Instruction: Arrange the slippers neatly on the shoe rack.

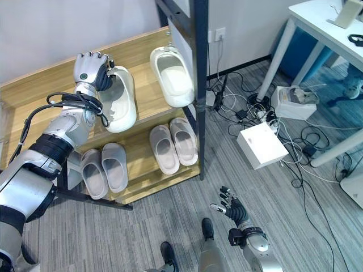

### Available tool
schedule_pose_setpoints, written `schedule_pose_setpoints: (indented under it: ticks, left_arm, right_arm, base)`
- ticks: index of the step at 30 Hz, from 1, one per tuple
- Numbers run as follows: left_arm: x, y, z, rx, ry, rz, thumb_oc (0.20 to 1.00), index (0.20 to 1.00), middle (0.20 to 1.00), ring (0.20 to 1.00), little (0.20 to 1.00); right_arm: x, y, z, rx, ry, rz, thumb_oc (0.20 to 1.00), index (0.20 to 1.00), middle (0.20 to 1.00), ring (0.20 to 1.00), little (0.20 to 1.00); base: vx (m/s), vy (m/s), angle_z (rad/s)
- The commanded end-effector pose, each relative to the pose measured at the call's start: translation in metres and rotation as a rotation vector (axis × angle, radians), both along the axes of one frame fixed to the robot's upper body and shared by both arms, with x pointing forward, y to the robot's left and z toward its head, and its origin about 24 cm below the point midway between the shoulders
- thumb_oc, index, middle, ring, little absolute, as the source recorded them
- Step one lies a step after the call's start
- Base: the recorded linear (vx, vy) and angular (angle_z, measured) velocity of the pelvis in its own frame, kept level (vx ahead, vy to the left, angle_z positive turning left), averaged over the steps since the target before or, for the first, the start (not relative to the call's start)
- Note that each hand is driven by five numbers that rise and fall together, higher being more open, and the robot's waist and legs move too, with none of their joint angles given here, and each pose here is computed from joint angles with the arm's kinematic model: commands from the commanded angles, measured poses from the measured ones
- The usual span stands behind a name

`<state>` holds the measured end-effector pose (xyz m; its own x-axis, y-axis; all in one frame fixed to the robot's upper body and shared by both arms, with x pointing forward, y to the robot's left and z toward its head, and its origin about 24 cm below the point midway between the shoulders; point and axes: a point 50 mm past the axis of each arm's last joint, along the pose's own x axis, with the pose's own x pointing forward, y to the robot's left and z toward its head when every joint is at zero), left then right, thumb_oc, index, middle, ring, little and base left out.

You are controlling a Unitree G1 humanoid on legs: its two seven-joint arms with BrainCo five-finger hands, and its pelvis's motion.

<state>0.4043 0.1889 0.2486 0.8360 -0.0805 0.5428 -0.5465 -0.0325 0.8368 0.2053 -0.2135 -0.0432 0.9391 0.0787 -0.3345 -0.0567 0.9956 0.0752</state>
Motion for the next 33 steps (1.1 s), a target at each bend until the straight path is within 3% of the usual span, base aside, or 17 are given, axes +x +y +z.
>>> schedule_pose_setpoints:
  ticks: [1,10,11,12,18,24,27,30,31,33]
  left_arm:
    - [0.006,0.006,0.028,-0.06,-0.036,0.038,0.2,0.2,0.2,0.2,0.2]
    - [0.008,-0.007,0.032,-0.084,-0.045,0.008,0.2,0.2,0.2,0.2,0.2]
    - [0.008,-0.007,0.033,-0.083,-0.05,0.007,0.906,0.906,0.906,0.906,0.906]
    - [0.008,-0.01,0.035,-0.076,-0.061,0.0,1.0,1.0,1.0,1.0,1.0]
    - [0.003,-0.02,0.049,-0.063,-0.112,-0.051,1.0,1.0,1.0,1.0,1.0]
    - [-0.005,-0.017,0.057,-0.248,-0.17,-0.13,1.0,1.0,1.0,1.0,1.0]
    - [-0.011,-0.015,0.049,-0.696,-0.17,-0.33,1.0,1.0,1.0,1.0,1.0]
    - [-0.014,-0.013,0.05,-0.815,-0.175,-0.393,1.0,1.0,1.0,1.0,1.0]
    - [-0.017,-0.014,0.04,-1.047,-0.152,-0.517,1.0,1.0,1.0,1.0,1.0]
    - [-0.023,-0.022,0.023,-1.297,-0.094,-0.683,1.0,1.0,1.0,1.0,1.0]
  right_arm:
    - [0.013,-0.006,0.022,0.002,-0.119,-0.015,1.0,1.0,1.0,1.0,1.0]
    - [0.009,-0.005,0.017,0.01,-0.096,-0.022,1.0,1.0,1.0,1.0,1.0]
    - [0.009,-0.005,0.016,0.01,-0.094,-0.021,1.0,1.0,1.0,1.0,1.0]
    - [0.008,-0.004,0.015,0.012,-0.091,-0.02,1.0,1.0,1.0,1.0,1.0]
    - [0.006,-0.004,0.013,0.009,-0.081,-0.015,1.0,1.0,1.0,1.0,1.0]
    - [0.003,0.0,0.01,0.021,-0.068,-0.008,1.0,1.0,1.0,1.0,1.0]
    - [-0.002,0.001,0.004,0.024,-0.035,-0.008,1.0,1.0,1.0,1.0,1.0]
    - [-0.002,0.003,0.002,0.029,-0.025,-0.01,1.0,1.0,1.0,1.0,1.0]
    - [-0.003,0.004,0.001,0.025,-0.016,-0.008,1.0,1.0,1.0,1.0,1.0]
    - [-0.006,0.006,-0.001,0.021,-0.002,0.001,1.0,1.0,1.0,1.0,1.0]
  base:
    - [0.03,-0.02,-0.16]
    - [0.03,-0.019,-0.02]
    - [0.0,0.0,0.0]
    - [0.0,0.0,0.0]
    - [0.01,-0.011,0.02]
    - [0.0,-0.02,0.14]
    - [-0.01,-0.019,0.15]
    - [-0.01,-0.014,0.18]
    - [-0.03,-0.015,0.17]
    - [-0.03,-0.023,0.09]
